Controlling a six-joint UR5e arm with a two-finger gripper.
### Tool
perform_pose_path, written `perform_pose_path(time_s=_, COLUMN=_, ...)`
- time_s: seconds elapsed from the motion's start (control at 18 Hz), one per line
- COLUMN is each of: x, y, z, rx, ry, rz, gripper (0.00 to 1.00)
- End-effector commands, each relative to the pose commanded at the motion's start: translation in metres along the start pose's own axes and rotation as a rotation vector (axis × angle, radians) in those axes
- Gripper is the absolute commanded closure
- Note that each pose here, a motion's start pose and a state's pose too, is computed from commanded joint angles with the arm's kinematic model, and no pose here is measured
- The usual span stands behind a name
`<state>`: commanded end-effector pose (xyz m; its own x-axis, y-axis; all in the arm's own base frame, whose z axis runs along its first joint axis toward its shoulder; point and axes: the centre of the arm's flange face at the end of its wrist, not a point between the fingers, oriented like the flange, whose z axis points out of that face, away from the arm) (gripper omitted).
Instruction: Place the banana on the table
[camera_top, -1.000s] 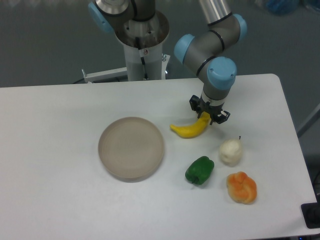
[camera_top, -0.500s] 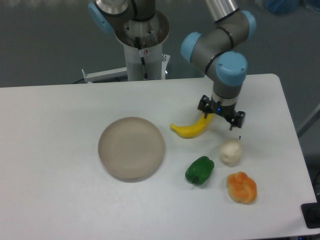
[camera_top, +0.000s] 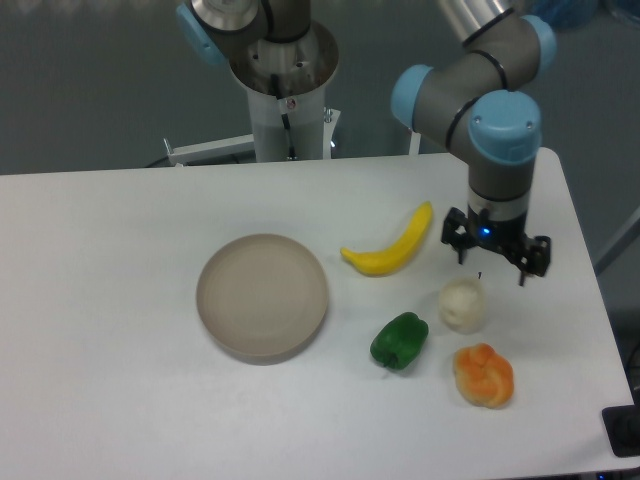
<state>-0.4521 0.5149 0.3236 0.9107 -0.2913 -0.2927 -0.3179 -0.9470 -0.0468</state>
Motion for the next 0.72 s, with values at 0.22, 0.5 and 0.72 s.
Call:
perform_pose_path(time_s=0.22, x=-0.018, y=-0.008, z=-0.007, rx=0.012, ry=-0.032, rz=0.001, gripper=0.0)
perform_pose_path(time_s=0.5, x=-0.017, y=-0.013, z=-0.005, rx=0.014, ry=-0.03, rz=0.004, gripper=0.0)
perform_pose_path(time_s=0.72, x=-0.016, y=-0.013, z=-0.004, rx=0.014, ry=-0.028, rz=0.005, gripper=0.0)
